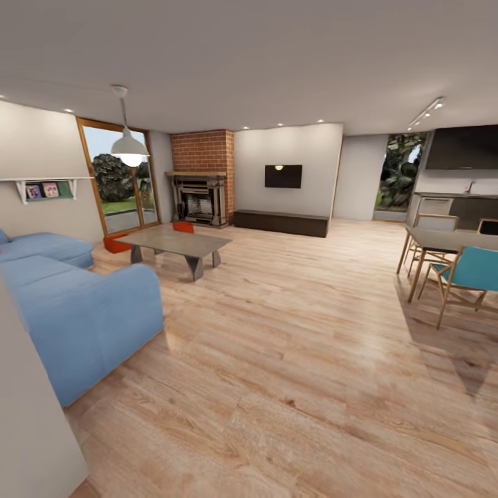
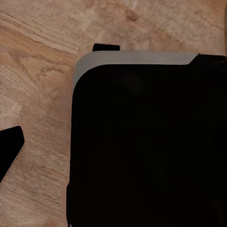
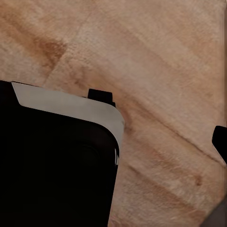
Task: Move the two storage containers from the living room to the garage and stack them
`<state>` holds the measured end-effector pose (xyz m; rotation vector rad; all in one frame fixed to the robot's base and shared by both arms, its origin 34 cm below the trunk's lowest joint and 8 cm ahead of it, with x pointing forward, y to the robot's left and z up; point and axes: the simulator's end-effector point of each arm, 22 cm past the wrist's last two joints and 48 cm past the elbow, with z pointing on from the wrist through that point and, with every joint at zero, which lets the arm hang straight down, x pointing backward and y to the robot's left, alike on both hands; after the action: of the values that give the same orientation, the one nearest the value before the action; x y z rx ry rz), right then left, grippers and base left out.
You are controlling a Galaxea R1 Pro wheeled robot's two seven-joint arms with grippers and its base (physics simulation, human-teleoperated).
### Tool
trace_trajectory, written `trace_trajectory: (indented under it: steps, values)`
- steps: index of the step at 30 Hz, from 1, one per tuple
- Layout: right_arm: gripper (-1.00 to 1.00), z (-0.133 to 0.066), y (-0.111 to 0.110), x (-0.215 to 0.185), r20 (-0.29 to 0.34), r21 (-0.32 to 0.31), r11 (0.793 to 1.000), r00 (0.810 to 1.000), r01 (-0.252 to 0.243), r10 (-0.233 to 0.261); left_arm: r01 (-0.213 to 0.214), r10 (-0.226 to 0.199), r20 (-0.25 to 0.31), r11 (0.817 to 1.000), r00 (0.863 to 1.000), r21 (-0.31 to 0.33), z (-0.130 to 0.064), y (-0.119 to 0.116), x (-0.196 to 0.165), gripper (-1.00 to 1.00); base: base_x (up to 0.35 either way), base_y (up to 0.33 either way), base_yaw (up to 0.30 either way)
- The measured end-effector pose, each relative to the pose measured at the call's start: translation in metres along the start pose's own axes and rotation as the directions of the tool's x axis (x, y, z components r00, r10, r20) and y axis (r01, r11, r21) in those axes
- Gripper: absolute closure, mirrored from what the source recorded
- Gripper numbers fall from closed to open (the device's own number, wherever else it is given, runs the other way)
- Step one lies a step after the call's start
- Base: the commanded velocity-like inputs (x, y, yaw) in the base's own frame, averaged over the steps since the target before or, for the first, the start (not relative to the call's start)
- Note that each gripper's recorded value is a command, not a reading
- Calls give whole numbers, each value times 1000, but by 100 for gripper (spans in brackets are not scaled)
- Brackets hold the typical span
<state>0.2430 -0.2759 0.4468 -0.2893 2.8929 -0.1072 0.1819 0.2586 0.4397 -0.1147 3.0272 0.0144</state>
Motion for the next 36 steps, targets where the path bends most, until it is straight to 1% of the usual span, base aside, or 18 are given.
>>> trace_trajectory:
  steps: [6, 9, 27, 36]
  values:
    - [-100, 0, -2, 0, 0, 4, 1000, 1000, -1, 1, 0, 0, -1, 1000, 1000, 2, 0, -1, 0, -100, 321, 0, 0]
    - [-100, 0, 0, 0, -1, 3, 1000, 1000, -3, 3, 0, 0, -2, 1000, 1000, 1, 0, 0, 0, -100, 321, 0, -143]
    - [-100, 0, 2, 0, -2, -3, 1000, 1000, 10, -10, -1, 1, -2, 1000, 1000, 0, 0, 0, 0, -100, 321, 0, -241]
    - [-100, 0, 2, 0, -1, -2, 1000, 1000, 6, -6, -1, 1, -1, 1000, 1000, 1, 0, 0, 0, -100, 321, 0, -228]
